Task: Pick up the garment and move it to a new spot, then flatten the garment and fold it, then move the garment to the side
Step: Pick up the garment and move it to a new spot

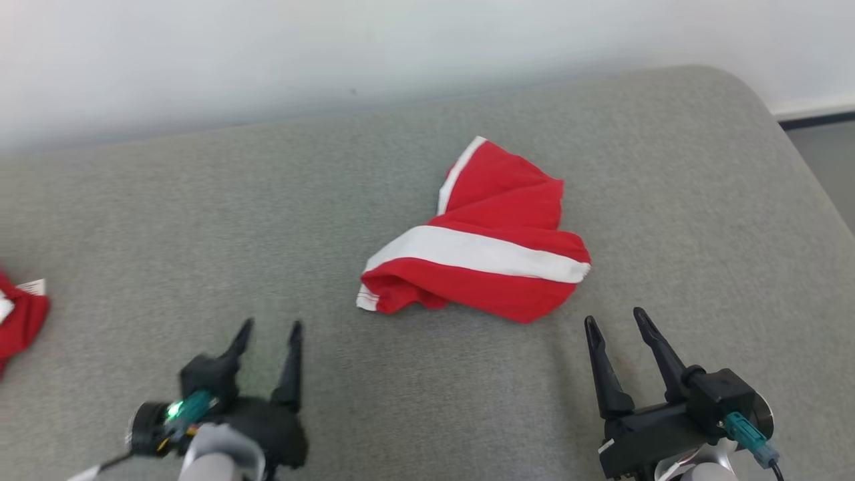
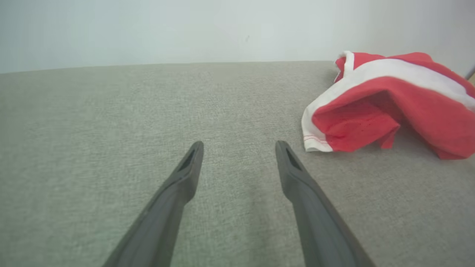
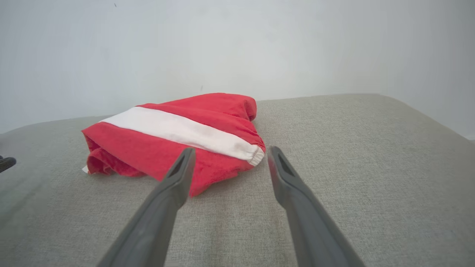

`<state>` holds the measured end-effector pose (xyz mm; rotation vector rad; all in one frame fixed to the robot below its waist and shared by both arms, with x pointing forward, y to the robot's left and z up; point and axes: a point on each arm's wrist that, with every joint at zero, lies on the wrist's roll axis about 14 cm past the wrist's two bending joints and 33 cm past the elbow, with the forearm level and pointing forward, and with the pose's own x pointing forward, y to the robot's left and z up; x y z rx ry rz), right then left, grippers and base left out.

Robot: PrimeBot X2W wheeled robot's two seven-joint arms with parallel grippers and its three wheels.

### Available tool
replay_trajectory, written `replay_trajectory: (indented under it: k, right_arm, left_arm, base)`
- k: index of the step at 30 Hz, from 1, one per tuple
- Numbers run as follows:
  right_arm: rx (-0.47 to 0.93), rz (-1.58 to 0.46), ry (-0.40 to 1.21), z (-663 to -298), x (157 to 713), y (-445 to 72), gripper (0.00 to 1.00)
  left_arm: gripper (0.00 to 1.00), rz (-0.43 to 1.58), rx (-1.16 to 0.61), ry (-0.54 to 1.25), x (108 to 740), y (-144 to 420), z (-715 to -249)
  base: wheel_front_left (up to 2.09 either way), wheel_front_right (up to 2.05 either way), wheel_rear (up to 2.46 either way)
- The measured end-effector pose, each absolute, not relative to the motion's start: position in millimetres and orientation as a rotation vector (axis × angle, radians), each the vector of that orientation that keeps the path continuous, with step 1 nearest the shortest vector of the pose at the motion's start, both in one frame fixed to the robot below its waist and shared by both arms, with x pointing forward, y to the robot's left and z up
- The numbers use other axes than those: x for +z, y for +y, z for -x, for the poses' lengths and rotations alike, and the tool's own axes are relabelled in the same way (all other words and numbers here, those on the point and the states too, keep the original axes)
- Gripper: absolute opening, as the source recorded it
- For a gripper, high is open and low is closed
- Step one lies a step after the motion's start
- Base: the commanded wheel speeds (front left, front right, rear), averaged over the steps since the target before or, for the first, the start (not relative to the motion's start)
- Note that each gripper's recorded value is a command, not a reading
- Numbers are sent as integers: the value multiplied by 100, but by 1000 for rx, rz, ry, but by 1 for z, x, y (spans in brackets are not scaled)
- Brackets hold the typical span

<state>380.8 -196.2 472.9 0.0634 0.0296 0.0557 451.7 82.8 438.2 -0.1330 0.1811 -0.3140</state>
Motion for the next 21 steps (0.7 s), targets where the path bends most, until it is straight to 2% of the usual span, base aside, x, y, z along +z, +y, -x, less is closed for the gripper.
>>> replay_trajectory:
  k: [3, 13, 21]
  right_arm:
    - [63, -62, 26, -380, 474, -193, 100]
    - [75, -62, 11, -369, 479, -186, 100]
    - [79, -62, -13, -362, 486, -183, 100]
  left_arm:
    - [100, 115, -217, 133, 447, 117, -439]
    - [100, 83, -42, 51, 466, 179, -392]
    - [100, 60, 12, -5, 482, 197, -364]
  base:
    - [0, 0, 0]
    - [0, 0, 0]
    - [0, 0, 0]
